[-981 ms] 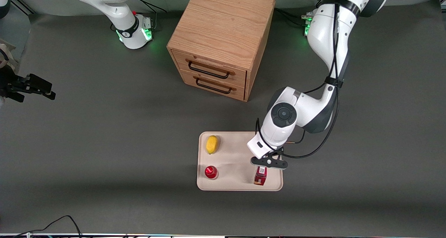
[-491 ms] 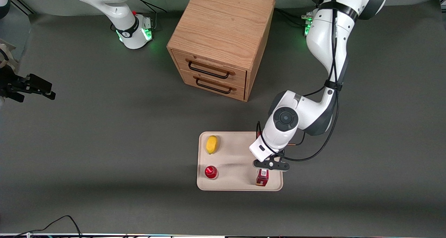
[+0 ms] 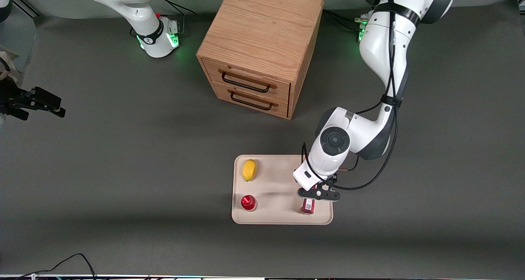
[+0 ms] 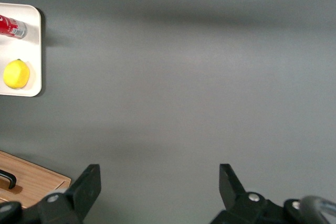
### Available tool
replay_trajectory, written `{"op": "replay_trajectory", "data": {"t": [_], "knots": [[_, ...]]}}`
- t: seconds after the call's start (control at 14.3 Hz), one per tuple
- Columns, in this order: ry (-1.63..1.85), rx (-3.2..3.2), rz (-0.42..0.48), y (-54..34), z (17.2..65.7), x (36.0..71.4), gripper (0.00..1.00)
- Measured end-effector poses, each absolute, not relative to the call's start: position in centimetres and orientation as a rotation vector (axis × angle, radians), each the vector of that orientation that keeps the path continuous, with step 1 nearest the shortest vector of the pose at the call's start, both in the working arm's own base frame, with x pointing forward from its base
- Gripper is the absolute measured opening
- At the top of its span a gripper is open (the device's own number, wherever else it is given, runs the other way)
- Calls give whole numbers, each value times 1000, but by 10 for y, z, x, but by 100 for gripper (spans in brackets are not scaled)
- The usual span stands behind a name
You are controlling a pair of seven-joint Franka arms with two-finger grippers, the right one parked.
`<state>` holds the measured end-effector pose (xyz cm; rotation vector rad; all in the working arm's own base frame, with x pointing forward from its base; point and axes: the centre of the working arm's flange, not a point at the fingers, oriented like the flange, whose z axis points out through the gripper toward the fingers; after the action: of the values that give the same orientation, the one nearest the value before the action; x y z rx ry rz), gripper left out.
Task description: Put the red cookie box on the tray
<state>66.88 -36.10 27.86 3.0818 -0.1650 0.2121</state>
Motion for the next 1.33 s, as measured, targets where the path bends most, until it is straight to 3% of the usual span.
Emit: {"op": "replay_trajectory", "data": {"t": [0.35, 0.7, 0.91, 1.12, 1.33], "knots": [[-135, 3094, 240, -347, 392, 675, 62], [-249, 3103, 255, -295, 511, 659, 68], [-338, 3105, 253, -253, 579, 639, 92], [-382, 3106, 276, -195, 648, 614, 100], [-387, 3107, 323, -140, 694, 590, 100]]}}
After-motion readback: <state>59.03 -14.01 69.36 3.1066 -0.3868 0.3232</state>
